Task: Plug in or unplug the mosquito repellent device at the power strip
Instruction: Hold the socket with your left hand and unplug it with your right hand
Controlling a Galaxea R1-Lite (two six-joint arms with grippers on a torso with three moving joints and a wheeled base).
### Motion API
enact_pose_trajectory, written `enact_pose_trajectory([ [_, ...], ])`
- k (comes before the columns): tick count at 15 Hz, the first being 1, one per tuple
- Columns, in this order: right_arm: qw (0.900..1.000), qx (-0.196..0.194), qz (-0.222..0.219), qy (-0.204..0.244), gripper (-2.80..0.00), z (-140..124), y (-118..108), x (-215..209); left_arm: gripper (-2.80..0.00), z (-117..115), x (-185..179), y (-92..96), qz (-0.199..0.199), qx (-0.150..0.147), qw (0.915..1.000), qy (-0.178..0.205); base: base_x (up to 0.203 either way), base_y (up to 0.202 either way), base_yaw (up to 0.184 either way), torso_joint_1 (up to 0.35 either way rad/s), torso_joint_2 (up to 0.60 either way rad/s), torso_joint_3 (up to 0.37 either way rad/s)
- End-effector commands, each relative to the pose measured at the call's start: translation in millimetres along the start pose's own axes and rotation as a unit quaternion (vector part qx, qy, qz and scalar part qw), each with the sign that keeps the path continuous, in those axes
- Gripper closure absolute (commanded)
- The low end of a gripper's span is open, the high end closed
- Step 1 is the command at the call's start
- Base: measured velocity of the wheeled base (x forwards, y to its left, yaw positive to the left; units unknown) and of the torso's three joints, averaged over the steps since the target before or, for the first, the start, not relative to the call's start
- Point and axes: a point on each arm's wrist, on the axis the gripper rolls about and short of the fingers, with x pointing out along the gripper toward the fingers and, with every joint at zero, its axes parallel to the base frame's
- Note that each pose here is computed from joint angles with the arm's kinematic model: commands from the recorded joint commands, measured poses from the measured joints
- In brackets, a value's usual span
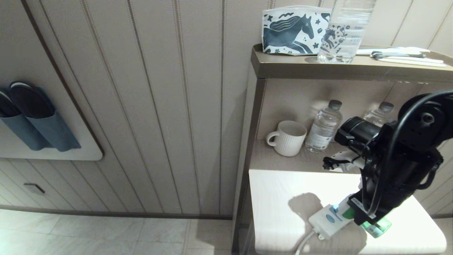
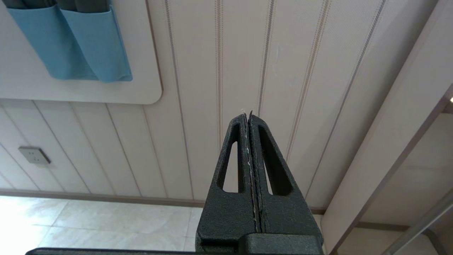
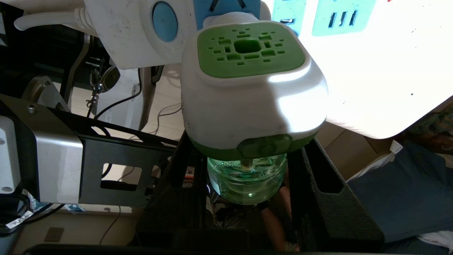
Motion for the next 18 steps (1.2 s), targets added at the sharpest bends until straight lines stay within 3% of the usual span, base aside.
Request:
enact_pose_trajectory([
  [1,1.0,-0.001,-0.001,0.0,0.0,0.3,0.6,1.3,0.0,0.1,0.0,0.0,0.0,0.0,1.0,-0.001,0.0,0.0,0.0,0.0,0.0,0.0],
  [5,1.0,-0.002,0.004,-0.008,0.0,1.5,3.6,-1.3,0.0,0.1,0.0,0.0,0.0,0.0,1.0,-0.001,0.0,0.0,0.0,0.0,0.0,0.0],
  [14,0.998,-0.022,0.03,-0.058,0.0,13.1,39.4,-21.9,0.0,0.0,0.0,0.0,0.0,0.0,1.0,0.0,0.0,0.0,0.0,0.0,0.0,0.0],
  [18,0.998,-0.022,0.031,-0.057,0.0,20.4,46.8,-19.9,0.0,-3.2,-0.1,0.0,-0.001,0.01,0.9998,0.015,0.0,0.0,0.0,0.0,0.0,0.0],
])
